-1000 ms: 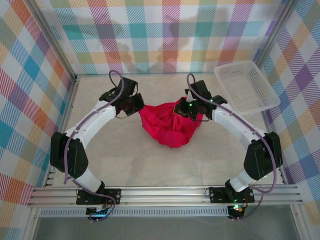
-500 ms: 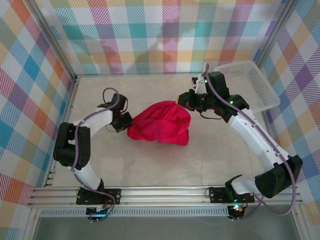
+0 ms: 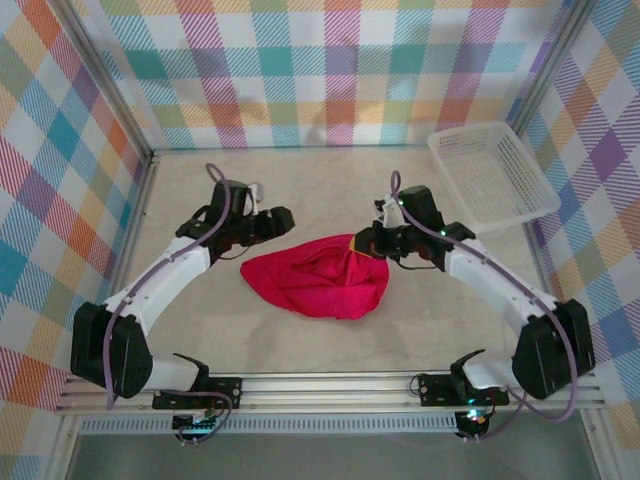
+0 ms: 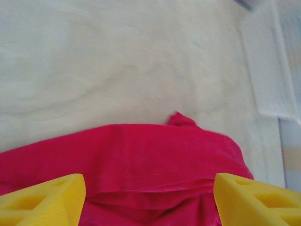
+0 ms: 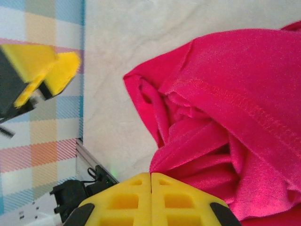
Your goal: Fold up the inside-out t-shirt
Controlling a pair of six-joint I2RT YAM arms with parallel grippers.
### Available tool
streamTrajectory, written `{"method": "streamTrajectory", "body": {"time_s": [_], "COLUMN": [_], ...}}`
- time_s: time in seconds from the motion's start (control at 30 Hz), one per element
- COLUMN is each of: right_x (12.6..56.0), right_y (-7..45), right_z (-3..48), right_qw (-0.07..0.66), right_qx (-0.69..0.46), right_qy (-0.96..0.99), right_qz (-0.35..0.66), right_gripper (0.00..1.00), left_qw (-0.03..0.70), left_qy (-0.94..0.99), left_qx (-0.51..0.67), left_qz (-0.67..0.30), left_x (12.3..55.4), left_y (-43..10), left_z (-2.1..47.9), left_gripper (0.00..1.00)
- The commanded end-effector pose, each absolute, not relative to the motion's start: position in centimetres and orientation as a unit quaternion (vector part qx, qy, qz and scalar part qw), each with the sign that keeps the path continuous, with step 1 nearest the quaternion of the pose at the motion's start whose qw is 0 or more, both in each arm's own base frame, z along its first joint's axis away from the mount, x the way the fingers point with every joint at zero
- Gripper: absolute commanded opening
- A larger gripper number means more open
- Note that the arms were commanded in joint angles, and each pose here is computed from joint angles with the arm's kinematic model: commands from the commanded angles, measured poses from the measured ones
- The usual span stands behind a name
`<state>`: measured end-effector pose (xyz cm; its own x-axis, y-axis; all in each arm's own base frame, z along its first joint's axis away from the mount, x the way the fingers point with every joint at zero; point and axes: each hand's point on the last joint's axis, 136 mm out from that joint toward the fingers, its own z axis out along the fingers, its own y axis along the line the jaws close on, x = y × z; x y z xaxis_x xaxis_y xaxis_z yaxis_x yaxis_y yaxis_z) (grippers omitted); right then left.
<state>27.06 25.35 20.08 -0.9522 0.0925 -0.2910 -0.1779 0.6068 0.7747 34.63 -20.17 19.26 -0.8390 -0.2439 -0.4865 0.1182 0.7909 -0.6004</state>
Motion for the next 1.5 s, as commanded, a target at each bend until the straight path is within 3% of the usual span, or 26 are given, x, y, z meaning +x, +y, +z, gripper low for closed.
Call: {"method": "streamTrajectory", "body": {"time_s": [0.0,0.2,0.3,0.37,0.43,0.53,0.67,0.8,1.03,1.23,1.4,1.43,1.47], "right_x": [26.4,25.8,25.7,25.8,25.8,26.1,26.6,26.8,25.9,25.5,26.4,26.7,27.0], "right_y": [25.4,25.0,24.9,24.8,24.7,24.3,23.3,21.7,15.2,9.5,11.2,12.0,12.8], "right_z": [22.3,21.4,21.4,21.5,21.7,22.0,22.9,25.2,26.8,24.7,22.9,22.9,23.0], "right_qw": [0.202,0.195,0.195,0.198,0.201,0.208,0.225,0.252,0.329,0.335,0.298,0.29,0.283], "right_qx": [-0.069,-0.06,-0.059,-0.057,-0.056,-0.053,-0.047,-0.026,0.05,0.137,0.138,0.13,0.124], "right_qy": [0.856,0.861,0.861,0.862,0.863,0.869,0.882,0.889,0.898,0.905,0.906,0.904,0.901], "right_qz": [0.471,0.466,0.466,0.463,0.46,0.447,0.412,0.381,0.288,0.223,0.267,0.287,0.303], "right_gripper": [0.0,0.0,0.0,0.0,0.0,0.0,0.0,0.0,0.0,0.0,0.0,0.0,0.0], "left_qw": [0.264,0.196,0.159,0.14,0.118,0.095,0.114,0.16,0.215,0.209,0.212,0.218,0.225], "left_qy": [0.877,0.884,0.896,0.897,0.9,0.912,0.944,0.955,0.934,0.924,0.923,0.925,0.928], "left_qx": [0.104,0.194,0.2,0.199,0.192,0.178,0.092,-0.053,-0.226,-0.279,-0.276,-0.269,-0.259], "left_qz": [-0.388,-0.377,-0.364,-0.368,-0.373,-0.357,-0.297,-0.242,-0.175,-0.158,-0.164,-0.156,-0.148], "left_x": [33.6,33.5,33.7,33.8,34.0,34.8,38.7,42.9,43.4,41.7,41.1,40.8,40.6], "left_y": [-26.2,-30.8,-31.8,-32.5,-33.0,-32.9,-28.1,-19.5,-7.2,-3.9,-4.5,-4.6,-4.9], "left_z": [19.3,14.2,11.7,10.9,10.2,9.7,9.8,11.5,12.7,11.0,10.7,11.1,11.8], "left_gripper": [0.75,0.8,0.78,0.66,0.44,0.0,0.0,0.0,0.0,0.0,0.0,0.07,0.21]}}
